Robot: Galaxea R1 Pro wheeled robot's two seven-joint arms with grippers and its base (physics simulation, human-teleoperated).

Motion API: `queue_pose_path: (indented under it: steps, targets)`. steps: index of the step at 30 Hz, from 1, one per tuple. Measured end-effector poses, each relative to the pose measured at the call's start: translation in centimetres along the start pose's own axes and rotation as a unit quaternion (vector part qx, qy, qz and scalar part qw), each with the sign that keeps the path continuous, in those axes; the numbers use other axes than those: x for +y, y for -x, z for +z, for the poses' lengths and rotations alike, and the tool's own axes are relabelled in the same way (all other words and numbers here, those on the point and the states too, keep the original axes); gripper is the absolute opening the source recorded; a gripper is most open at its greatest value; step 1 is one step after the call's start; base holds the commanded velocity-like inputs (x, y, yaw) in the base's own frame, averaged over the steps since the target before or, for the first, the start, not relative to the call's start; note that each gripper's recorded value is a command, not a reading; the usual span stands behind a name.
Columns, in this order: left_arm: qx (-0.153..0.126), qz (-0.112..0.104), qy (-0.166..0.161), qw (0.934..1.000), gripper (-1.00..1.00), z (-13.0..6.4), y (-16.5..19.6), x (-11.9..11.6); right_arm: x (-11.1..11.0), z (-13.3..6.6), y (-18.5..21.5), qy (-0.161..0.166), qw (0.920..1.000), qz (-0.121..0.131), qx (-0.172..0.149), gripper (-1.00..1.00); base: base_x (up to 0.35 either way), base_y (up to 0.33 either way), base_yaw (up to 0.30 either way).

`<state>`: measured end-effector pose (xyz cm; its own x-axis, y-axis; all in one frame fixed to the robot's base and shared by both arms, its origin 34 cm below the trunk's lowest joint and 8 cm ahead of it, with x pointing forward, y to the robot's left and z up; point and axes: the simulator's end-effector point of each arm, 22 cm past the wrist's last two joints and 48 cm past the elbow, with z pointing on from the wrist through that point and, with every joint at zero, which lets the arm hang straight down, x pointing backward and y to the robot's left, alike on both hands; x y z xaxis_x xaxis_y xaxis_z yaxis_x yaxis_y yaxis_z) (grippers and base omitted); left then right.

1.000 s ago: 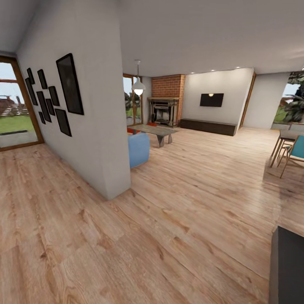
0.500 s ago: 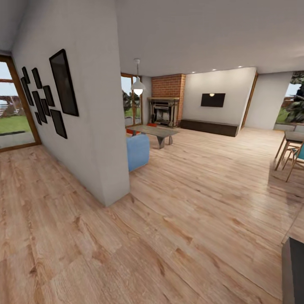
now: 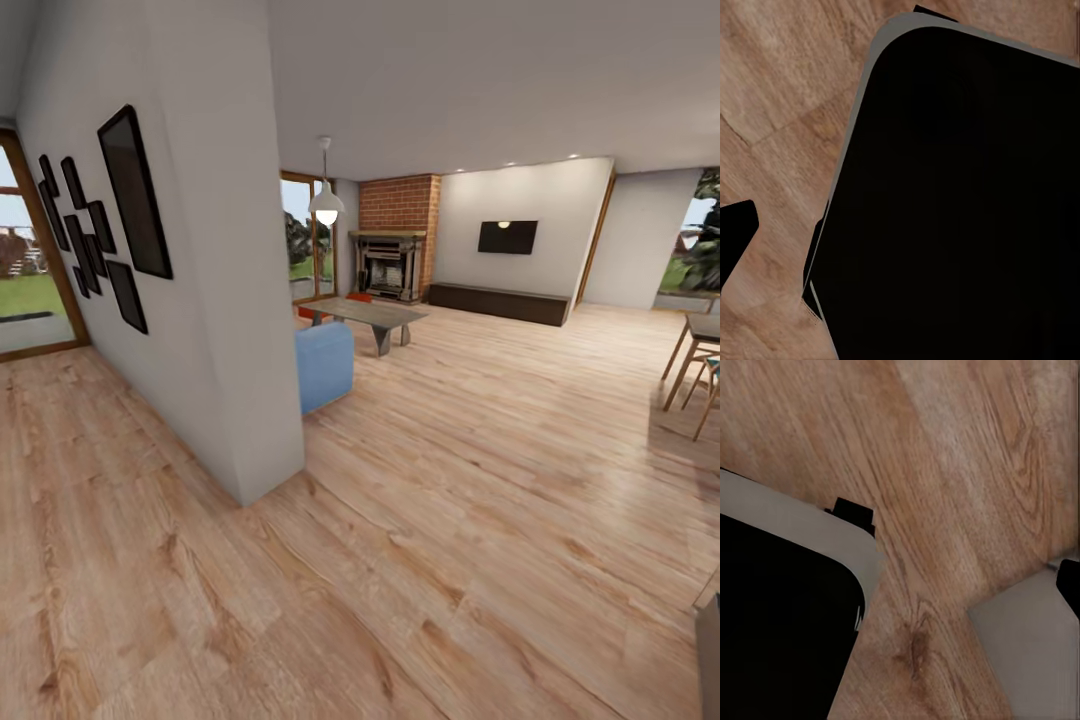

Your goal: Move the two storage containers from the living room to the garage. In the garage, place one container on the floor and stack the other container on top of it (either order is fine).

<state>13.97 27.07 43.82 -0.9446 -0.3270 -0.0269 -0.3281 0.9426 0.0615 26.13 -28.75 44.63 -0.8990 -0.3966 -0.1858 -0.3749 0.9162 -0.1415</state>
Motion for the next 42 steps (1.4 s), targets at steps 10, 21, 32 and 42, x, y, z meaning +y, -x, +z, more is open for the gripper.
queue_pose_path:
  steps: [10, 21, 32, 42]
  targets:
    - [-0.001, 0.001, 0.000, 1.0000, 1.00, 0.00, 0.03, 0.00, -0.01, 0.00, 0.12, -0.002, 1.0000, 0.008, -0.002, 1.00, 0.322, 0.000, 0.000]
    - [-0.001, 0.001, 0.000, 1.0000, 1.00, 0.00, 0.07, -0.01, 0.07, 0.00, 0.14, -0.001, 0.9999, 0.010, -0.002, 1.00, 0.322, 0.000, -0.186]
    - [-0.001, 0.000, 0.000, 1.0000, 1.00, 0.00, 0.07, 0.00, 0.11, -0.01, 0.02, -0.001, 1.0000, 0.010, 0.001, 1.00, 0.322, 0.000, -0.293]
    - [0.000, 0.001, 0.000, 1.0000, 1.00, 0.00, 0.02, 0.06, 0.15, -0.01, 0.00, -0.001, 1.0000, 0.010, 0.001, 1.00, 0.322, 0.000, -0.296]
